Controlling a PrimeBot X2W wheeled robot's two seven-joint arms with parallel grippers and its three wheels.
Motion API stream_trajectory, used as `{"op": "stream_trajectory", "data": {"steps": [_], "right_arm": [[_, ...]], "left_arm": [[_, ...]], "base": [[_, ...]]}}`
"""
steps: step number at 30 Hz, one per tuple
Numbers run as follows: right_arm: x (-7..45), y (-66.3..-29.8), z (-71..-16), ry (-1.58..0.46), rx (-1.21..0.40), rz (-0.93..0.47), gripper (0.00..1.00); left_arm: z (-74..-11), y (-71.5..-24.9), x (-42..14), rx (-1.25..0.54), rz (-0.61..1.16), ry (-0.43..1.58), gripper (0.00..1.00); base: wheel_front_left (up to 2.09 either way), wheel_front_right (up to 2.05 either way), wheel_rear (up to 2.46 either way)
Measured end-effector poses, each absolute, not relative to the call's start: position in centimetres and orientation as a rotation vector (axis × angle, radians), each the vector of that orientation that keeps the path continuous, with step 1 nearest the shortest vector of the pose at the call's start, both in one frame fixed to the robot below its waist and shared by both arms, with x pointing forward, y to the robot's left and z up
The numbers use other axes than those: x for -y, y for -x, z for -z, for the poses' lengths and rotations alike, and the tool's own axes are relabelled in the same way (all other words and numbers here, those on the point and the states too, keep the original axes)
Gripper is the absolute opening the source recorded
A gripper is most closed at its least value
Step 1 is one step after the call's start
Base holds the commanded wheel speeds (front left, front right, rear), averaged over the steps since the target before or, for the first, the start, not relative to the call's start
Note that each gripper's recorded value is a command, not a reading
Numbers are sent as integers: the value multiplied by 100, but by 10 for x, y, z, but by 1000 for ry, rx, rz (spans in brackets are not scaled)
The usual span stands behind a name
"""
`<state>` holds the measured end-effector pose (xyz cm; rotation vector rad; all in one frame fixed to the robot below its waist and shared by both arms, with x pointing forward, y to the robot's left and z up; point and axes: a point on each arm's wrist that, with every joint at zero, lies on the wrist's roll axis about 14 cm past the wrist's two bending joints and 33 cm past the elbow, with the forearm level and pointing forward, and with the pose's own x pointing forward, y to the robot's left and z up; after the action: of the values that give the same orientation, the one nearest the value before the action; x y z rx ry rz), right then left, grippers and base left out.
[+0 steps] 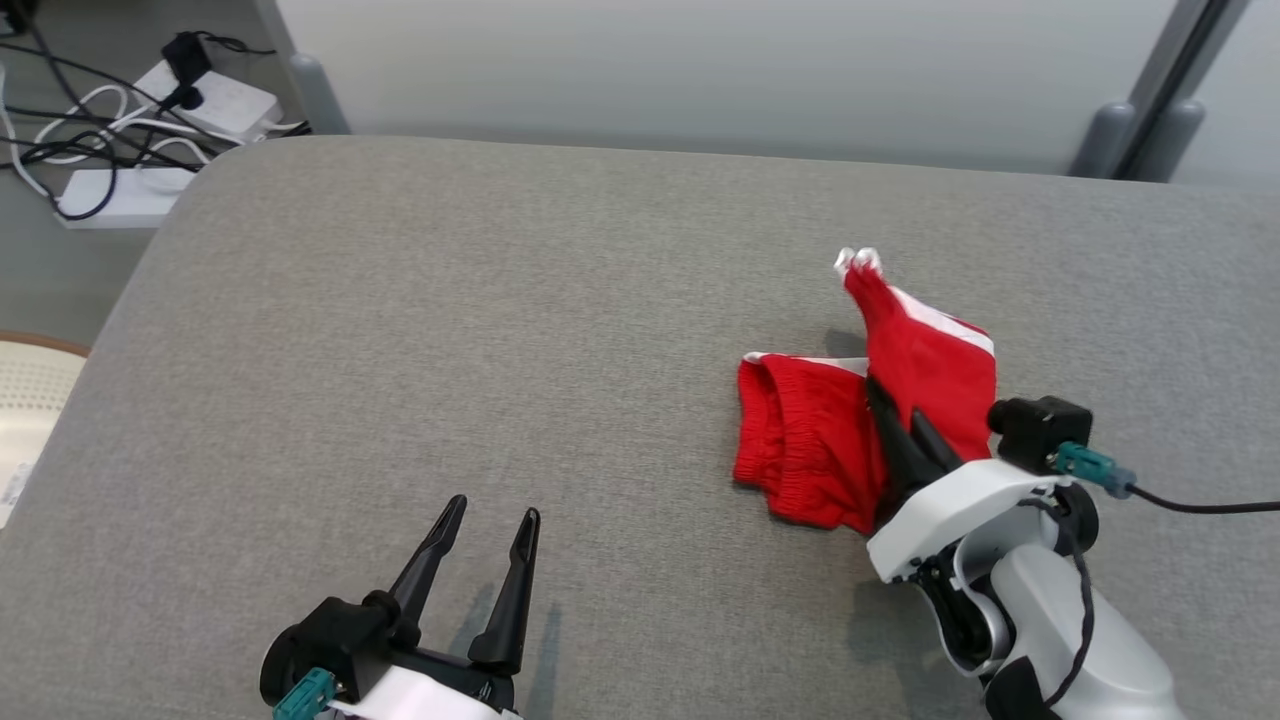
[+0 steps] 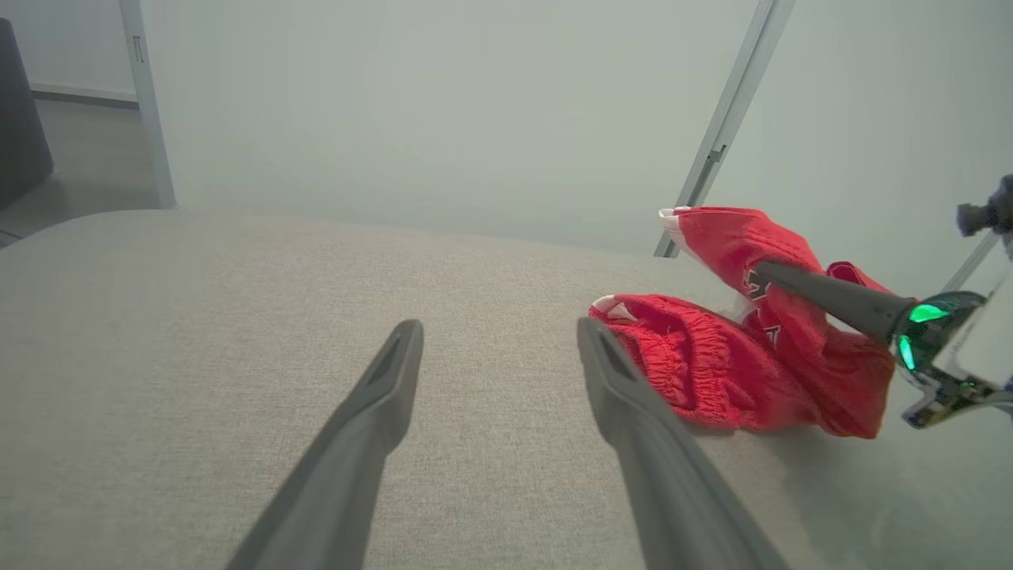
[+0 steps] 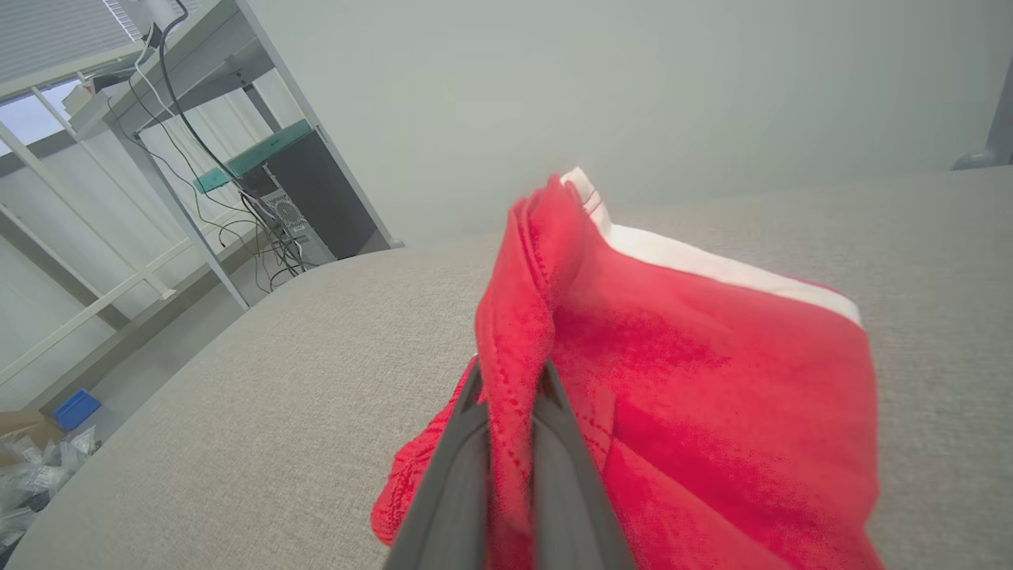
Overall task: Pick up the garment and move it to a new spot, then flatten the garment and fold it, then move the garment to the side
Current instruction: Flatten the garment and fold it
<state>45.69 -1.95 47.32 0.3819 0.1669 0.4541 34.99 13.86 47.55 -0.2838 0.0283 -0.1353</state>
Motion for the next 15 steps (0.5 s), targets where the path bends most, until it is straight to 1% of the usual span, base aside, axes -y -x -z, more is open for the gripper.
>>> {"op": "stream_trajectory", "data": {"steps": [5,6,7,8,15], "right_arm": [[-7,-444,-450,-356,-255,-525,0],[-10,-442,-447,-355,-270,-535,9],[-16,-439,-445,-357,-279,-550,46],[-21,-438,-445,-361,-283,-564,100],[-55,-423,-462,-387,-267,-681,100]], "left_arm": [[-474,-343,-147,-31,104,284,100],[-474,-342,-149,-32,97,286,100],[-474,-340,-151,-31,90,289,100],[-474,-339,-153,-31,84,288,100],[-475,-335,-157,-24,68,287,100]], "base": [[0,0,0],[0,0,0],[0,0,0],[0,0,0],[0,0,0]]}}
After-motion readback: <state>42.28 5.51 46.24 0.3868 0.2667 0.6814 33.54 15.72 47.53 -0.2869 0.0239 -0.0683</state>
